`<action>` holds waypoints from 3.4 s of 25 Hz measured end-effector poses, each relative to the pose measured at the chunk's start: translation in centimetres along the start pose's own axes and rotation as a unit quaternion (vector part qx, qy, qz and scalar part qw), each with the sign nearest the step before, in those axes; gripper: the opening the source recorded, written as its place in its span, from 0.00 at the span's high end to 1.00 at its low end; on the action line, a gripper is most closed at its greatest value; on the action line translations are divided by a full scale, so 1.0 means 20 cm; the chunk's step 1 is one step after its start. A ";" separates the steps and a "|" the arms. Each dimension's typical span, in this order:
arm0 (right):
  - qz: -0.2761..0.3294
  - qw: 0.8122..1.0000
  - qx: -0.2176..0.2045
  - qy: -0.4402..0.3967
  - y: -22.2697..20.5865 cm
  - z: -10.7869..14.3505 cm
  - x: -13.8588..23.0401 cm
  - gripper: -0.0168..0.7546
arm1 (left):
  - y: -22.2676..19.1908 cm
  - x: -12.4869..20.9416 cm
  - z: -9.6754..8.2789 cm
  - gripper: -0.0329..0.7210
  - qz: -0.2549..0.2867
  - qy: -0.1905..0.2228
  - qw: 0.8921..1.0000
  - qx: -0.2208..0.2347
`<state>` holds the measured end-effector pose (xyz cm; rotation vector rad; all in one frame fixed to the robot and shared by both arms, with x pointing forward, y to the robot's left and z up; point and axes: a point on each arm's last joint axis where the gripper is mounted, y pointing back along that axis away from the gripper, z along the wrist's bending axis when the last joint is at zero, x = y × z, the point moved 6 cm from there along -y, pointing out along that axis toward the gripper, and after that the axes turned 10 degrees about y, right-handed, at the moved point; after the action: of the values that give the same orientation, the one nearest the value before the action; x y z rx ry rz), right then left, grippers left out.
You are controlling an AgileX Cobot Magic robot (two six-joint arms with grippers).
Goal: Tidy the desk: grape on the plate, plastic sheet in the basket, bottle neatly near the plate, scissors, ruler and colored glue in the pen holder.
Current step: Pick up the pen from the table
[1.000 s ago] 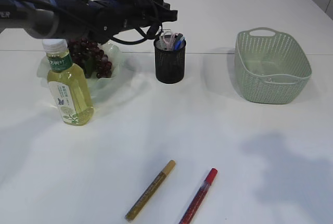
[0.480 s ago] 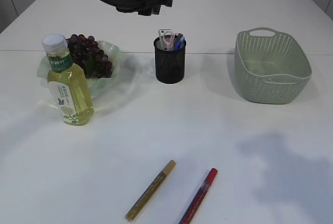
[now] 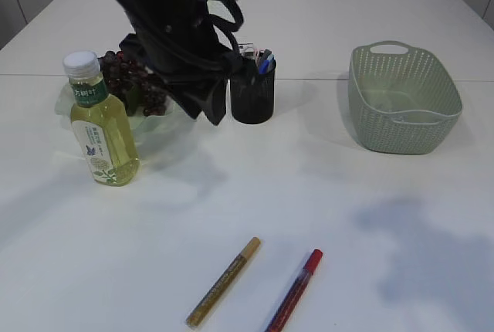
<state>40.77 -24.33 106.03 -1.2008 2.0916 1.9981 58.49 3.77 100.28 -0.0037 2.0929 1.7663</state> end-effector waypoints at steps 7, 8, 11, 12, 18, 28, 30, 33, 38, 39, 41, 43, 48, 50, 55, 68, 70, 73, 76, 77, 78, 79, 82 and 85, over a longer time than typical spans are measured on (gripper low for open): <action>0.003 1.000 -0.005 -0.002 0.00 0.01 0.00 0.48 | 0.00 0.10 -0.08 0.65 0.054 -0.017 0.998 0.023; 0.004 1.000 -0.006 -0.003 0.00 0.01 0.01 0.48 | 0.00 0.12 -0.10 0.65 0.059 -0.023 0.998 0.023; 0.008 1.000 -0.008 -0.003 0.00 0.01 0.01 0.48 | -0.04 0.20 -0.19 0.64 0.078 -0.042 0.996 0.024; 0.009 1.000 -0.009 -0.003 0.00 0.01 0.01 0.48 | -0.05 0.24 -0.21 0.64 0.086 -0.048 0.995 0.024; 0.021 1.000 -0.011 -0.004 0.00 0.02 0.03 0.48 | -0.19 0.39 -0.30 0.64 0.135 -0.071 0.988 0.012; 0.029 0.999 -0.013 -0.004 0.00 0.02 0.04 0.48 | -0.52 0.44 -0.29 0.62 0.155 -0.070 0.985 -0.006; 0.029 0.999 -0.013 -0.004 0.00 0.02 0.04 0.48 | -0.57 0.44 -0.28 0.62 0.159 -0.072 0.985 -0.011; 0.029 0.999 -0.013 -0.004 0.00 0.02 0.04 0.48 | -0.65 0.46 -0.27 0.61 0.169 -0.075 0.983 -0.021; 0.030 0.999 -0.013 -0.004 0.00 0.02 0.05 0.48 | -0.69 0.42 -0.23 0.61 0.155 -0.077 0.985 -0.022; 0.030 0.999 -0.013 -0.004 0.00 0.02 0.05 0.48 | -0.70 0.41 -0.22 0.61 0.153 -0.078 0.985 -0.021; 0.030 0.999 -0.013 -0.004 0.00 0.02 0.05 0.48 | -0.70 0.39 -0.20 0.59 0.147 -0.080 0.986 -0.019; 0.030 0.999 -0.013 -0.004 0.00 0.02 0.05 0.48 | -0.70 0.39 -0.20 0.56 0.147 -0.084 0.985 -0.014; 0.029 0.999 -0.013 -0.004 0.00 0.02 0.04 0.48 | -0.70 0.40 -0.21 0.53 0.155 -0.084 0.984 0.000; 0.028 1.000 -0.013 -0.004 0.00 0.02 0.04 0.48 | -0.70 0.40 -0.22 0.53 0.157 -0.086 0.984 0.003; 0.027 1.000 -0.013 -0.004 0.00 0.02 0.04 0.48 | -0.71 0.41 -0.21 0.54 0.160 -0.088 0.983 0.002; 0.026 1.000 -0.013 -0.004 0.00 0.02 0.04 0.48 | -0.78 0.45 -0.20 0.54 0.186 -0.085 0.979 -0.005; 0.026 1.000 -0.013 -0.004 0.00 0.02 0.04 0.48 | -0.78 0.45 -0.20 0.54 0.185 -0.085 0.979 -0.004; 0.026 1.000 -0.013 -0.004 0.00 0.02 0.04 0.48 | -0.78 0.45 -0.20 0.54 0.182 -0.084 0.980 -0.002; 0.026 1.000 -0.013 -0.004 0.00 0.02 0.04 0.48 | -0.79 0.45 -0.20 0.55 0.180 -0.084 0.980 -0.001; 0.026 1.000 -0.013 -0.004 0.00 0.02 0.04 0.48 | -0.79 0.45 -0.20 0.55 0.181 -0.084 0.980 -0.002; 0.026 1.000 -0.013 -0.004 0.00 0.02 0.04 0.48 | -0.80 0.45 -0.20 0.55 0.182 -0.084 0.980 -0.002; 0.026 1.000 -0.013 -0.004 0.00 0.02 0.04 0.48 | -0.80 0.45 -0.20 0.55 0.183 -0.084 0.980 -0.003; 0.025 1.000 -0.013 -0.004 0.00 0.02 0.04 0.48 | -0.81 0.45 -0.20 0.55 0.184 -0.083 0.979 -0.002; 0.025 1.000 -0.013 -0.004 0.00 0.02 0.04 0.48 | -0.81 0.45 -0.20 0.55 0.184 -0.083 0.979 -0.002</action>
<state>40.03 -24.39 105.60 -1.1530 2.1204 2.0527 53.06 -1.03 82.73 0.5443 2.0642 1.8979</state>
